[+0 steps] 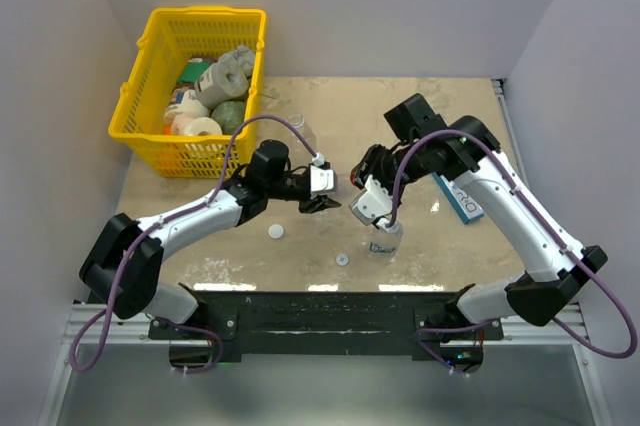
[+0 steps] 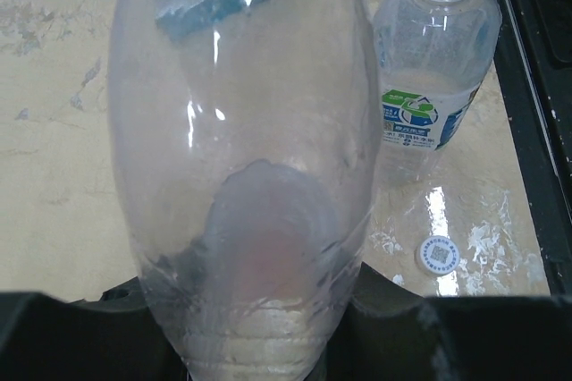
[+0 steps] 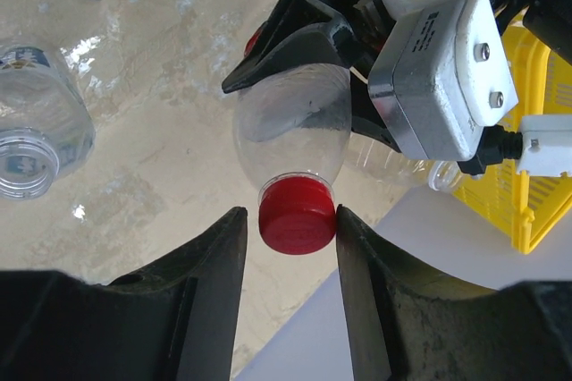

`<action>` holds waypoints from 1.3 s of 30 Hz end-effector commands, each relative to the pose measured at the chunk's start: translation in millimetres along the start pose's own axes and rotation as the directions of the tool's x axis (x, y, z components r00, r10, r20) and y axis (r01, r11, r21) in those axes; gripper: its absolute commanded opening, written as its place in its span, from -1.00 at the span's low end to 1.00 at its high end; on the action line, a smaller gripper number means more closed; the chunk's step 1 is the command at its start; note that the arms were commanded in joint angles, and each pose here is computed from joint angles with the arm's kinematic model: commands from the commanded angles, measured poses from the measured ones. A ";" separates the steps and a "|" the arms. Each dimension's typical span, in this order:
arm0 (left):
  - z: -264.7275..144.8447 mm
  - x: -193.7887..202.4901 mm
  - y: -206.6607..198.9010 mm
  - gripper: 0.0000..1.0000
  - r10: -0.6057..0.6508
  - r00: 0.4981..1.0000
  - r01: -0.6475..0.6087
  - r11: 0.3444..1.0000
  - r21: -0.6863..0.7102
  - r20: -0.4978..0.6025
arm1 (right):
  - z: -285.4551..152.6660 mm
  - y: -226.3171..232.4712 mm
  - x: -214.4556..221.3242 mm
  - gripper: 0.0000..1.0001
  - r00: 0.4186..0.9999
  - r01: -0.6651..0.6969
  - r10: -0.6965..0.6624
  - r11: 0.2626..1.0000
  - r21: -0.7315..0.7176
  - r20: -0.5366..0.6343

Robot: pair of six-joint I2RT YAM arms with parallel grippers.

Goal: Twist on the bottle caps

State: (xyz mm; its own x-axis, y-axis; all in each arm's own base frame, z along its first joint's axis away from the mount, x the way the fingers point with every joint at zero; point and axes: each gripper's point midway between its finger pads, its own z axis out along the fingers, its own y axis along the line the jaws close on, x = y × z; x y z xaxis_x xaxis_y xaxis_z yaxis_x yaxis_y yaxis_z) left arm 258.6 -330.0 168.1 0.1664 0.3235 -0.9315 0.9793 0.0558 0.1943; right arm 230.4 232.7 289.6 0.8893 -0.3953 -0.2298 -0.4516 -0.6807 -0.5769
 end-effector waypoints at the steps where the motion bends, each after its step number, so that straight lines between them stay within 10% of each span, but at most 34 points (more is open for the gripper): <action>1: -1.1 -21.4 17.0 -1.00 0.070 0.996 -0.067 0.996 -0.054 0.059 | 4.5 20.7 -4.9 -0.10 0.999 -0.035 0.037 0.995 -0.088 0.020; 11: -6.0 -26.8 42.6 -1.00 0.086 0.994 -0.068 0.973 -0.222 0.070 | 12.2 3.3 4.0 -1.00 0.945 -0.326 0.327 0.942 -0.078 0.000; 13: -15.2 -20.1 65.0 -1.00 0.060 0.997 -0.039 0.925 -0.378 0.044 | 35.3 -2.9 12.7 -1.00 0.740 -0.671 0.673 0.734 -0.108 -0.022; 17: -23.8 -23.8 76.8 -1.00 -0.018 0.994 0.069 0.877 -0.476 0.111 | 43.3 -36.3 15.7 -1.00 0.294 -0.939 0.953 0.303 -0.162 0.080; 21: -21.4 -19.6 68.0 -1.00 -0.107 0.984 0.160 0.881 -0.446 0.142 | 26.7 -53.2 23.4 0.10 0.163 -0.968 0.971 0.192 -0.161 0.173; 24: -20.4 -15.3 58.0 -1.00 -0.178 0.970 0.232 0.879 -0.417 0.166 | 2.7 -72.8 27.7 0.37 0.109 -0.984 0.948 0.146 -0.102 0.300; 39: -18.4 -39.7 47.3 -1.00 -0.290 0.913 0.378 0.867 -0.324 0.288 | -19.6 -99.7 25.3 0.53 -0.022 -0.998 0.799 0.019 -0.061 0.601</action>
State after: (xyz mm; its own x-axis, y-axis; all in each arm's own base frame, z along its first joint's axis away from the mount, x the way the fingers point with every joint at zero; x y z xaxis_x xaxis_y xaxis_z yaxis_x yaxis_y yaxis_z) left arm 298.8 -315.5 184.9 -0.1486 0.0961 -0.9842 0.8557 0.5113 -0.0793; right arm 279.7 268.0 346.1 -0.3351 -0.2624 -0.9049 -0.9144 0.3221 0.2453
